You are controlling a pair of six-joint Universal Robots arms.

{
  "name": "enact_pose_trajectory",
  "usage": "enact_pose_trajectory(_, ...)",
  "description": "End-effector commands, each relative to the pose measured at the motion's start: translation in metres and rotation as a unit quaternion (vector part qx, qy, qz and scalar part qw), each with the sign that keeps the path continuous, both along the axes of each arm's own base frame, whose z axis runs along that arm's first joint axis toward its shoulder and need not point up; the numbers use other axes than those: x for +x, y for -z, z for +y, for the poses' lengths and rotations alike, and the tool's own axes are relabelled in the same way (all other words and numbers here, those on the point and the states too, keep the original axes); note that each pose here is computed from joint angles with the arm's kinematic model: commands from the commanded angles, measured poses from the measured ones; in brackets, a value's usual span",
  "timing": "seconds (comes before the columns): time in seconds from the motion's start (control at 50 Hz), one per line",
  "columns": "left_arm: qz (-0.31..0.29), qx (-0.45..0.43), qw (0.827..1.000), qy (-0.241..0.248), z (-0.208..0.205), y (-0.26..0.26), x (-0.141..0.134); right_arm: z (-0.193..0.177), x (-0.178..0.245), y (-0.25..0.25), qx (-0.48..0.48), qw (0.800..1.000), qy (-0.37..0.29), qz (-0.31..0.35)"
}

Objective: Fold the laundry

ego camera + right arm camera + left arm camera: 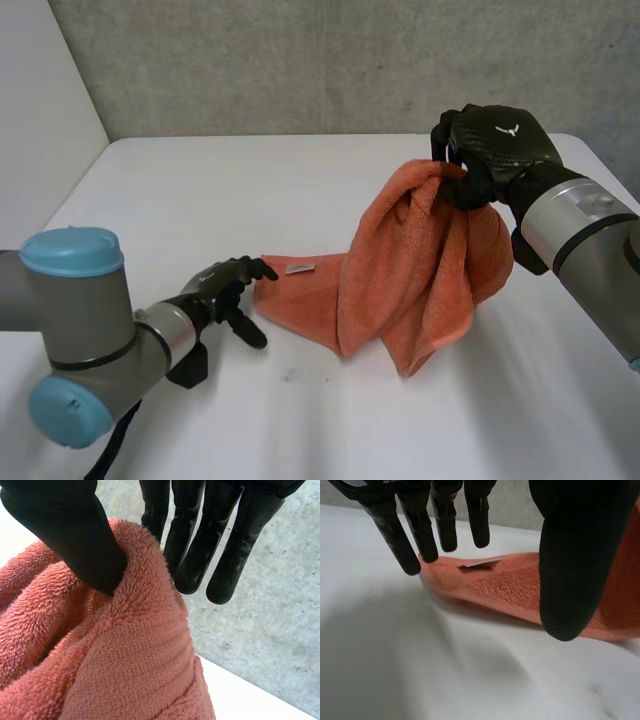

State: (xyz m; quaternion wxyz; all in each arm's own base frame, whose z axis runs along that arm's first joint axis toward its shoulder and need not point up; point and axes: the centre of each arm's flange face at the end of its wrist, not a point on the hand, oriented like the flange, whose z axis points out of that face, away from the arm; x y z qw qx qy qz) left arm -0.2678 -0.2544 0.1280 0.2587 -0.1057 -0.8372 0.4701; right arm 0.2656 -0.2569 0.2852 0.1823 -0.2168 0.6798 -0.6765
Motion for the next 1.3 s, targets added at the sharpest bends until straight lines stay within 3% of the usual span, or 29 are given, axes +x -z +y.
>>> enact_pose_trajectory(0.02, 0.001, -0.033, 0.999, 0.016, -0.011, 0.006, -0.012, 0.002, -0.001, 0.007, 0.01, 1.0, -0.001, 0.003)
enact_pose_trajectory(0.18, -0.038, -0.079, 0.995, 0.054, -0.012, 0.014, -0.026, -0.003, -0.006, 0.011, 0.007, 1.0, 0.008, 0.002)
enact_pose_trajectory(0.34, -0.041, -0.08, 0.994, 0.061, -0.012, 0.017, -0.031, -0.005, -0.009, 0.013, 0.01, 1.0, 0.013, 0.003)
enact_pose_trajectory(0.84, -0.091, -0.114, 0.989, 0.033, -0.023, 0.018, -0.033, -0.019, -0.025, 0.012, 0.008, 0.999, 0.041, 0.002)
enact_pose_trajectory(1.06, -0.052, -0.222, 0.973, -0.017, -0.006, -0.095, -0.013, -0.017, -0.032, -0.015, -0.038, 0.999, 0.036, 0.0)
enact_pose_trajectory(1.16, -0.033, -0.267, 0.963, -0.023, 0.01, -0.134, -0.005, -0.018, -0.042, -0.016, -0.059, 0.997, 0.03, 0.046)
enact_pose_trajectory(1.3, -0.043, -0.251, 0.967, -0.02, 0.028, -0.13, 0.004, 0.021, -0.055, 0.036, 0.02, 0.978, -0.045, 0.204)
